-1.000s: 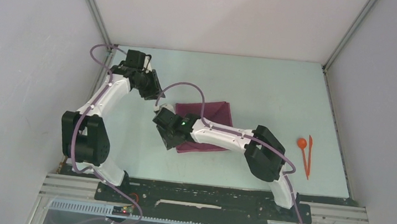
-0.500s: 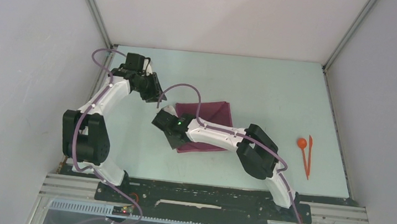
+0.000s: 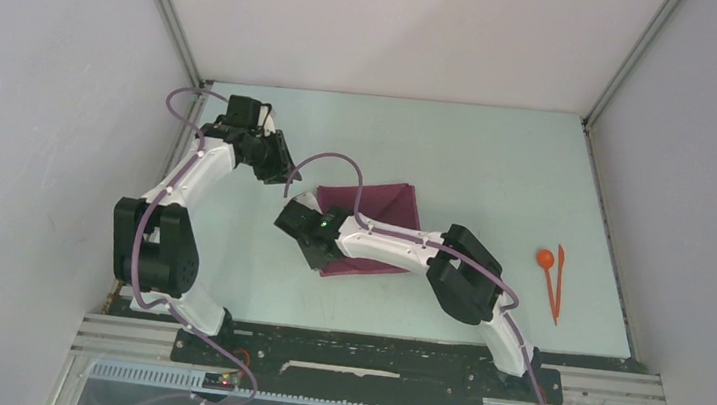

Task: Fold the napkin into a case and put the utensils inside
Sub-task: Pick up the upper triangle-folded napkin from the center of the board.

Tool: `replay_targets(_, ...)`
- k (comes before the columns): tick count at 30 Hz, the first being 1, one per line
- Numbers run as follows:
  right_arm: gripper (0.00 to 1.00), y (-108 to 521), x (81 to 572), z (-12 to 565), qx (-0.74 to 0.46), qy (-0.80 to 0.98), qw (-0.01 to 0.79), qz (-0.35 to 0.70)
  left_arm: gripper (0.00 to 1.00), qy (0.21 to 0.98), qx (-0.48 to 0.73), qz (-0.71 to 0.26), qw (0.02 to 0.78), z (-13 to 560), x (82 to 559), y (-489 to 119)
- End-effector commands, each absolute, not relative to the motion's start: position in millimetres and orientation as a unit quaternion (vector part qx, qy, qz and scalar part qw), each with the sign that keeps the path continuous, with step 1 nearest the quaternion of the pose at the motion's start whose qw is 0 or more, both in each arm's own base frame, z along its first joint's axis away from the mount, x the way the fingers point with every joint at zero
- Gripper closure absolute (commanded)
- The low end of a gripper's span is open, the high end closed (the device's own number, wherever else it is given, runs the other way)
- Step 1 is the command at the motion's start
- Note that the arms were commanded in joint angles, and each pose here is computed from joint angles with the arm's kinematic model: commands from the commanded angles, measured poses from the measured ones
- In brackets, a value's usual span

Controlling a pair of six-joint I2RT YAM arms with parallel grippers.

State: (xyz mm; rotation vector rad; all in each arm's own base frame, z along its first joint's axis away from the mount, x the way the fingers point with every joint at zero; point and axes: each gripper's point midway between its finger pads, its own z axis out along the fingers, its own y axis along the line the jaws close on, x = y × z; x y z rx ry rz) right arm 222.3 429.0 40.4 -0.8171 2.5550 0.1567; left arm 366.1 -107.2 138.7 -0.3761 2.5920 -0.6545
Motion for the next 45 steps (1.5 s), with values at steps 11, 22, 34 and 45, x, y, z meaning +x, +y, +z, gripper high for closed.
replay_targets(11, 0.66, 434, 222, 34, -0.303, 0.924, 0.225, 0.061, 0.67, 0.933, -0.135, -0.247, 0.225, 140, 370, -105)
replay_targets(22, 0.59, 428, 219, 15, -0.301, 0.929, 0.208, 0.053, 0.68, 0.931, -0.138, -0.251, 0.225, 141, 371, -104)
replay_targets(34, 0.55, 404, 218, -17, -0.298, 0.936, 0.187, 0.001, 0.68, 0.929, -0.143, -0.258, 0.225, 142, 373, -101)
replay_targets(45, 0.95, 398, 237, 4, -0.286, 0.925, 0.243, -0.050, 0.68, 0.924, -0.155, -0.270, 0.221, 139, 374, -99)
